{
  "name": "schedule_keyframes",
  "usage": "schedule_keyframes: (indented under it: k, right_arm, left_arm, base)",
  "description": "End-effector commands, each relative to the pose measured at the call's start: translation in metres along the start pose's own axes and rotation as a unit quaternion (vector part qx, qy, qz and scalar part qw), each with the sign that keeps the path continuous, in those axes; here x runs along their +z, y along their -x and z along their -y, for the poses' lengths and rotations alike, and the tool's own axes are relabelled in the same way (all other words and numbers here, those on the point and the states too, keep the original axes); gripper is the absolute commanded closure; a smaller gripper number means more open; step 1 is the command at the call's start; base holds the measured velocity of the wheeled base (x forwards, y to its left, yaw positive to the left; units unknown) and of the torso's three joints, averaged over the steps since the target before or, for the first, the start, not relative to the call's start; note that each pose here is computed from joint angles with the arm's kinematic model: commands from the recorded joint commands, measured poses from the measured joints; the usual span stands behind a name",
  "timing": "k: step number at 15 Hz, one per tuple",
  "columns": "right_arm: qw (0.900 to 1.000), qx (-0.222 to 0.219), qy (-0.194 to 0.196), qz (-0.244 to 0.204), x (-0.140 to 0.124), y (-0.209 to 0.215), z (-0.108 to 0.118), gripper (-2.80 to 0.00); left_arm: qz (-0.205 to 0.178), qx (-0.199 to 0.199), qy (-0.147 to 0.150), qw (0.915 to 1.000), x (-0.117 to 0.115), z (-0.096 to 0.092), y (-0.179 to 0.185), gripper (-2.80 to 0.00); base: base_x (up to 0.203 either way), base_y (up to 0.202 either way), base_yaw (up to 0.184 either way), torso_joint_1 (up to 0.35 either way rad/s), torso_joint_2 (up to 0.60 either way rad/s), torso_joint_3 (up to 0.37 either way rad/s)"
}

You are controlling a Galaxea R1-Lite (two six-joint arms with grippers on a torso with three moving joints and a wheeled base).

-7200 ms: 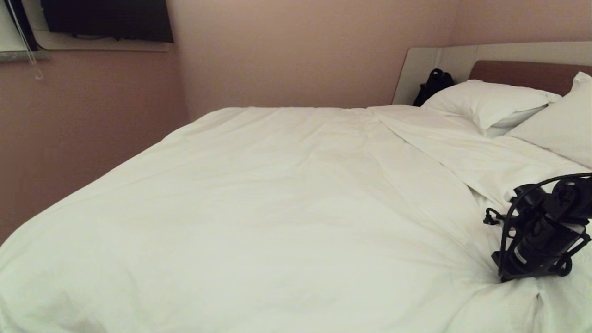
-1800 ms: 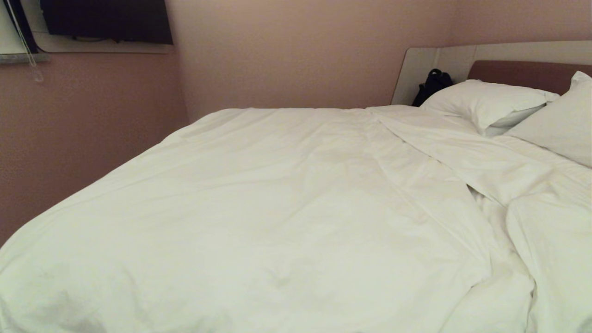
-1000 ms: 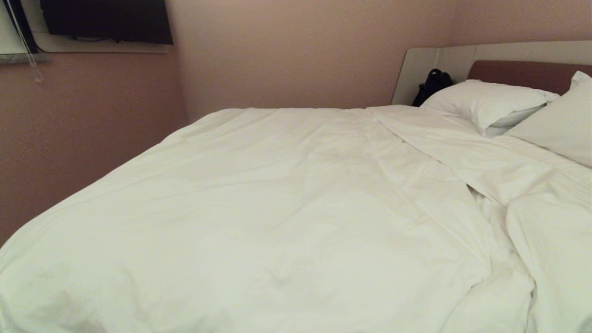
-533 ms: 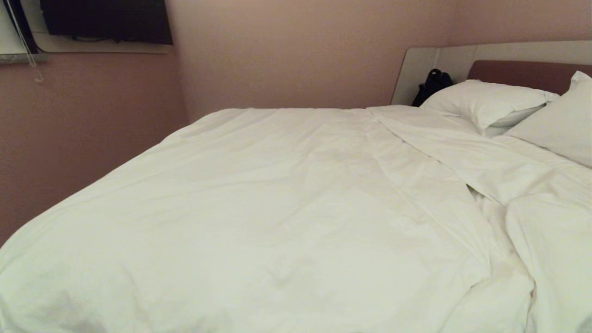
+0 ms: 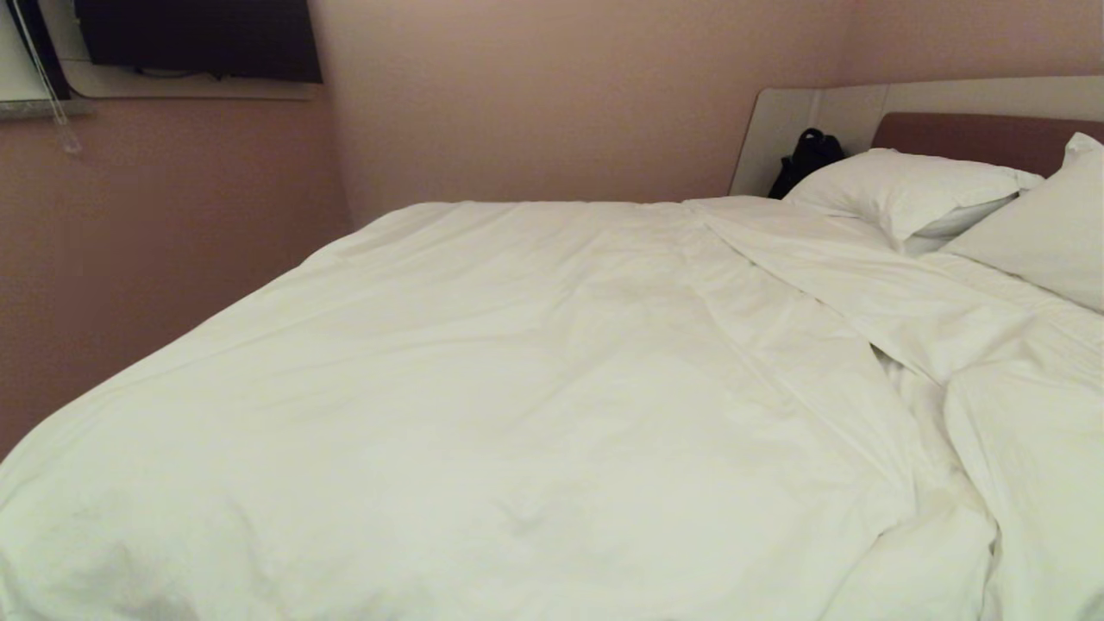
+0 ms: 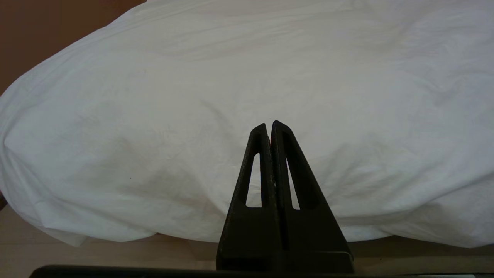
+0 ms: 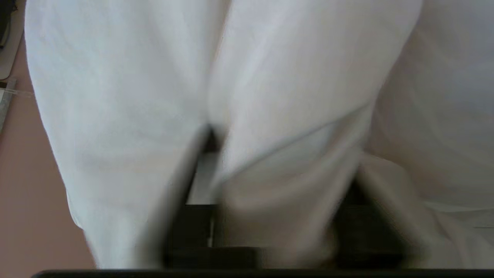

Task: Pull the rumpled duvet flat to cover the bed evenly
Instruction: Flatten the corners of the folded blanket

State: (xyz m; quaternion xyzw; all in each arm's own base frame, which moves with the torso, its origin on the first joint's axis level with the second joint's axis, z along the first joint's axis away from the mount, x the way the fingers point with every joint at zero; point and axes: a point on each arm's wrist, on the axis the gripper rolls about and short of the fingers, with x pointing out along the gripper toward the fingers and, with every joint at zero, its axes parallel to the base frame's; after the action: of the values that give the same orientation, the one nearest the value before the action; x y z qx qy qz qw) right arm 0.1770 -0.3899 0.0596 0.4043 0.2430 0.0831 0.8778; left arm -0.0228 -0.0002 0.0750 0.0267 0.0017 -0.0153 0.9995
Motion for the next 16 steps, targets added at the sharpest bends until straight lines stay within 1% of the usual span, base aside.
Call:
schedule_keyframes:
  k: [1,3,5,7,9,10,11,12,13,16]
  right_arm:
    - [1.0,0.003,0.001,0.002,0.0,0.0,-0.002,0.0]
    - [1.0,0.003,0.003,0.004,0.002,0.003,-0.005,0.0]
    - [1.0,0.001,-0.007,0.005,0.004,0.011,-0.017,0.0]
    - [1.0,-0.016,-0.007,0.015,0.005,0.031,-0.029,0.0]
    - [0.999,-0.048,-0.002,0.021,0.007,0.053,-0.042,0.0]
    - [0.997,-0.078,0.005,0.014,0.008,0.062,-0.049,0.0]
    - [0.993,-0.118,0.009,0.001,0.008,0.073,-0.055,0.0]
    - [0.989,-0.146,0.012,-0.005,0.008,0.082,-0.061,0.0]
    - [0.986,-0.165,0.016,-0.004,0.008,0.09,-0.066,0.0]
    - [0.98,-0.198,0.029,-0.001,0.009,0.104,-0.08,0.0]
  left_arm:
    - [0.0,0.0,0.0,1.0,0.0,0.0,0.0,0.0]
    - [0.0,0.0,0.0,1.0,0.0,0.0,0.0,0.0]
    - [0.0,0.0,0.0,1.0,0.0,0.0,0.0,0.0]
    - [0.0,0.0,0.0,1.0,0.0,0.0,0.0,0.0]
    - [0.0,0.0,0.0,1.0,0.0,0.0,0.0,0.0]
    - [0.0,0.0,0.0,1.0,0.0,0.0,0.0,0.0]
    - [0.0,0.0,0.0,1.0,0.0,0.0,0.0,0.0]
    - [0.0,0.0,0.0,1.0,0.0,0.0,0.0,0.0]
    - [0.0,0.0,0.0,1.0,0.0,0.0,0.0,0.0]
    - [0.0,0.0,0.0,1.0,0.0,0.0,0.0,0.0]
  base:
    - [0.0,0.0,0.0,0.0,0.0,0.0]
    - [0.0,0.0,0.0,0.0,0.0,0.0]
    - [0.0,0.0,0.0,0.0,0.0,0.0]
    - [0.0,0.0,0.0,0.0,0.0,0.0]
    - [0.0,0.0,0.0,0.0,0.0,0.0]
    - [0.0,0.0,0.0,0.0,0.0,0.0]
    - [0.0,0.0,0.0,0.0,0.0,0.0]
    - [0.0,0.0,0.0,0.0,0.0,0.0]
    - [0.0,0.0,0.0,0.0,0.0,0.0]
    - [0.0,0.0,0.0,0.0,0.0,0.0]
